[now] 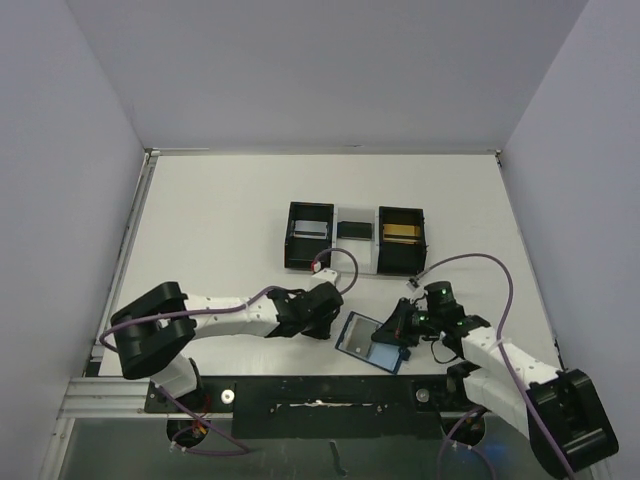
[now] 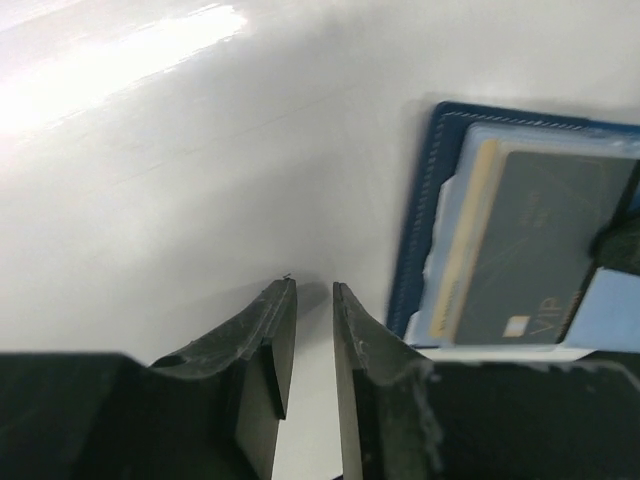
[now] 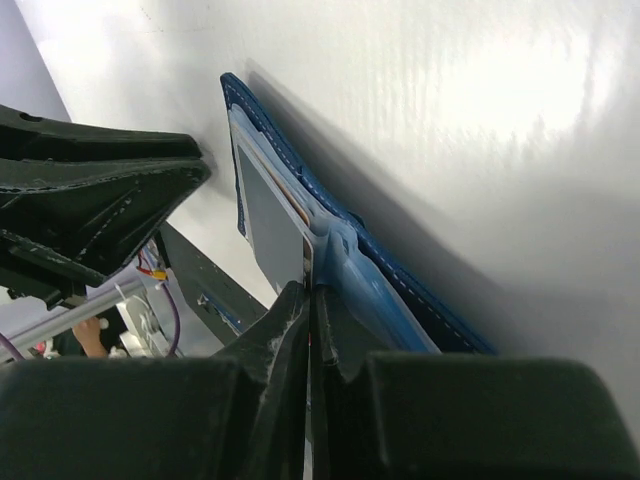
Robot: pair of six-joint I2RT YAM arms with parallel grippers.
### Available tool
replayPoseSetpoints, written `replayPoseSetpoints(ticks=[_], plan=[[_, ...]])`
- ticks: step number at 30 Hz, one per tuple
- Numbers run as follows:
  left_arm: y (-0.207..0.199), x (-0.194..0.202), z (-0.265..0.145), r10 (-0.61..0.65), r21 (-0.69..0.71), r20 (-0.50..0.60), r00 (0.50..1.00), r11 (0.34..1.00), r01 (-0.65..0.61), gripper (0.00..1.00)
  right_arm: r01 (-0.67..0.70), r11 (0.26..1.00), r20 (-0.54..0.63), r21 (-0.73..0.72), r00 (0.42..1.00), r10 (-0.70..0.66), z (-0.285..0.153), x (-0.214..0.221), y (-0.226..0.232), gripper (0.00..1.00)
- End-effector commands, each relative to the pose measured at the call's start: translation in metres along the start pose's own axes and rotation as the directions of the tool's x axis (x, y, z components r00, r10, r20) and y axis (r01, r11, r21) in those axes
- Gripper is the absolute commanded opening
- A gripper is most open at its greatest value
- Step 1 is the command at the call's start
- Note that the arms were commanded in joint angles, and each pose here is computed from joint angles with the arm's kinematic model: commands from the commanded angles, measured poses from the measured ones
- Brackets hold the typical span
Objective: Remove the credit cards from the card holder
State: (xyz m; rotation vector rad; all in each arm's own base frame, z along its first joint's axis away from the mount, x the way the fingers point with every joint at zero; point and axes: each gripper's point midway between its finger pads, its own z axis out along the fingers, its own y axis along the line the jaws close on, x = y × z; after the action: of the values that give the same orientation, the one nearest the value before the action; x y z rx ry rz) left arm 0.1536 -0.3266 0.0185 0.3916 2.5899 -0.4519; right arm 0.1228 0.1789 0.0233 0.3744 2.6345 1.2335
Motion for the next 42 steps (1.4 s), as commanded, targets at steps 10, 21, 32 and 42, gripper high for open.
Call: replayPoseSetpoints(ticks=[10,21,32,42], plan=[[0.010,-0.062,-0.069,-0.217,0.286,0.173,0.961,0.945,0.162,0.45,0.276,0.961,-0.145,-0.025,0.950,-0.277,0.049,-0.039,0.058,0.00],[-0.032,-0.060,-0.047,-0.151,0.492,0.104,0.983,0.867,0.081,0.45,0.317,0.944,-0.209,-0.095,0.921,-0.330,0.063,-0.032,0.062,0.00],[0.012,-0.033,0.002,-0.204,0.244,0.026,0.979,0.951,0.192,0.13,0.267,0.962,-0.200,-0.051,0.941,-0.272,0.066,-0.036,0.054,0.00],[0.040,-0.004,0.009,-0.227,0.131,-0.002,0.974,0.965,0.225,0.09,0.109,0.993,-0.068,-0.044,0.991,-0.112,0.067,-0.042,0.047,0.10]])
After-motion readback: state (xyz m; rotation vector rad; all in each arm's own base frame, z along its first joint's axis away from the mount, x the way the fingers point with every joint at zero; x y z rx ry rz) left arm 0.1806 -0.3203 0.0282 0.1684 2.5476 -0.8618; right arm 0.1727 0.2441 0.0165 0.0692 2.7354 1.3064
